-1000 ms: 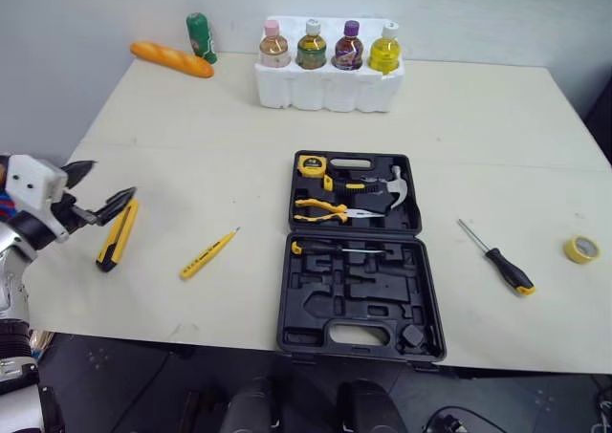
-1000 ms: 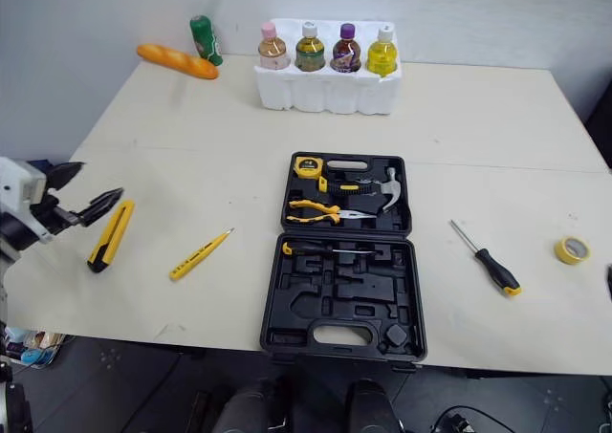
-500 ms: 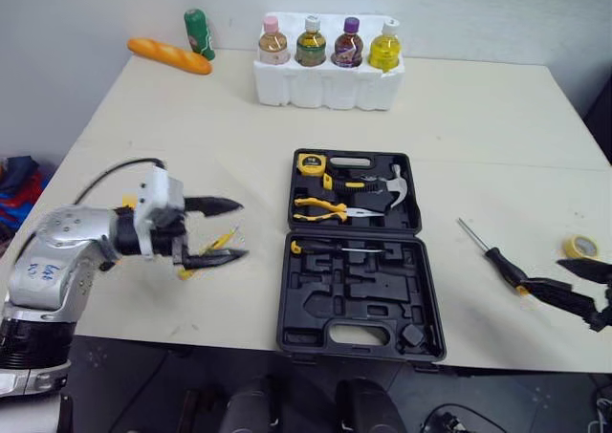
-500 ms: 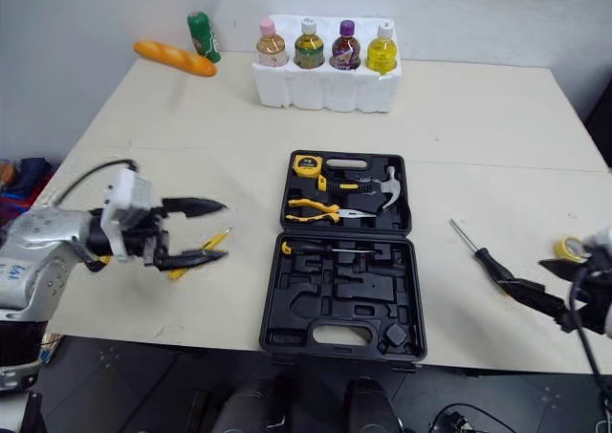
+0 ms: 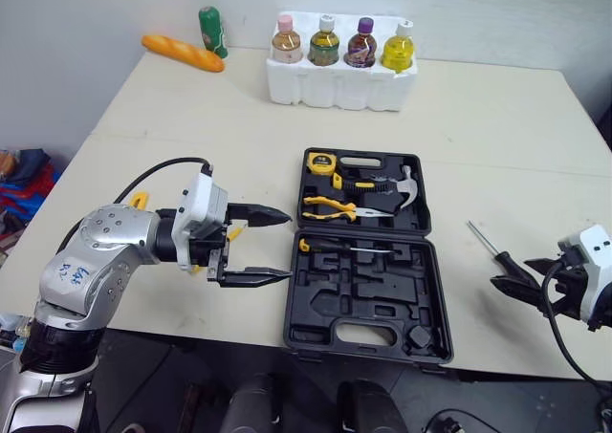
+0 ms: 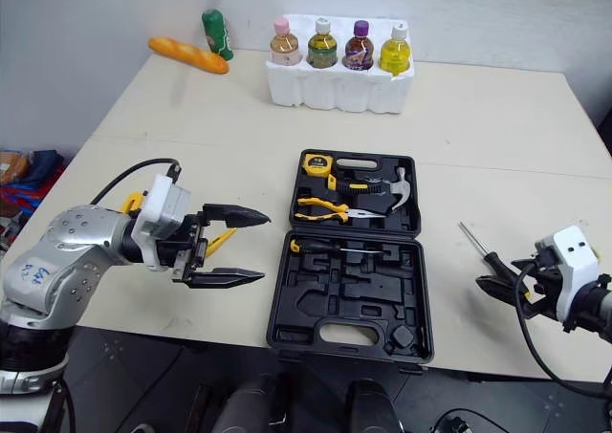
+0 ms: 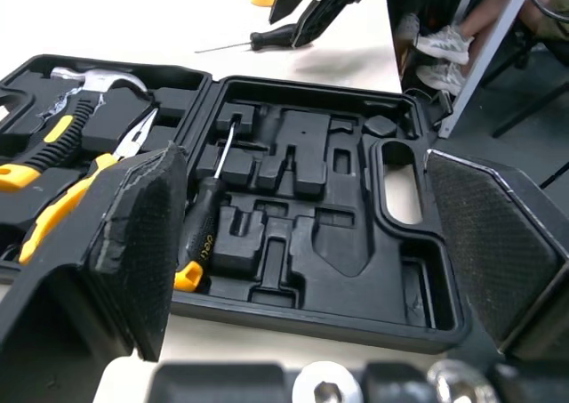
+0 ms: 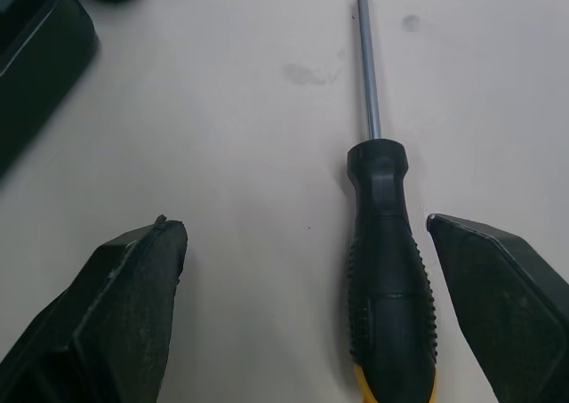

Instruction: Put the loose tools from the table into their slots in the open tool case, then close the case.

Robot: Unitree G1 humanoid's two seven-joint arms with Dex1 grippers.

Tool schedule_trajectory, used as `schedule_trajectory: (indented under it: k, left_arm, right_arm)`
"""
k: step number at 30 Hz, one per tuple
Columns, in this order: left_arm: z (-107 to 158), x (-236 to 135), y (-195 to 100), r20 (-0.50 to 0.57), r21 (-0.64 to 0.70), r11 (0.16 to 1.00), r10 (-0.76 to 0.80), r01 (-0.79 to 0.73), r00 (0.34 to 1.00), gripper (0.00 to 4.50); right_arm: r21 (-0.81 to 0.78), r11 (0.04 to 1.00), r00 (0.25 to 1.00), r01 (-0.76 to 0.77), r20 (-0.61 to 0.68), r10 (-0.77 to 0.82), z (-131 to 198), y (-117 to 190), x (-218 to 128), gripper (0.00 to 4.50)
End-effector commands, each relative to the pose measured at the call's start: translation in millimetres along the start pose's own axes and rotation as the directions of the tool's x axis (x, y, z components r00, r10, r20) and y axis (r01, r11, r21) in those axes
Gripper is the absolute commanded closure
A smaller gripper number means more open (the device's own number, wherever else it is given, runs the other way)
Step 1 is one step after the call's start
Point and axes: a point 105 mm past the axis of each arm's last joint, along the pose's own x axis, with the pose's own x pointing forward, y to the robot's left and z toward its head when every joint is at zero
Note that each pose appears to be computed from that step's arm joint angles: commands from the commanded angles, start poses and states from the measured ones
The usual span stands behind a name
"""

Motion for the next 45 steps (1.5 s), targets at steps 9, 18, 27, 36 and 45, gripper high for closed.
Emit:
schedule_trajectory:
  k: [9,18,27,36,45]
  left_arm:
    - [10.9,-0.8,-16.4,0.033,0.021,1.0,0.0,-0.001,0.999,0.04]
    - [19.6,-1.1,-15.1,0.071,0.035,0.998,0.048,-0.05,0.996,0.0]
    - [25.7,2.3,-4.1,0.142,0.02,0.997,0.075,-0.078,0.987,0.0]
    - [17.8,11.5,2.6,0.11,0.176,0.981,0.058,-0.077,0.992,0.0]
    - [15.6,0.6,4.0,0.068,0.255,0.965,0.04,-0.056,0.997,0.0]
  right_arm:
    - [0.079,0.997,0.999,-0.011,-0.035,0.013,-21.0,-14.7,-3.0,0.0]
    - [0.07,0.997,0.997,-0.023,-0.072,0.028,-36.4,-17.2,-3.1,2.28]
    - [-0.16,0.986,0.996,-0.038,0.068,0.049,-7.2,-16.9,-10.1,3.57]
    - [-0.491,0.856,0.963,-0.16,0.111,0.244,45.1,31.6,-7.3,3.57]
    - [-0.677,0.561,0.832,-0.476,-0.14,0.537,79.2,110.5,-0.2,3.57]
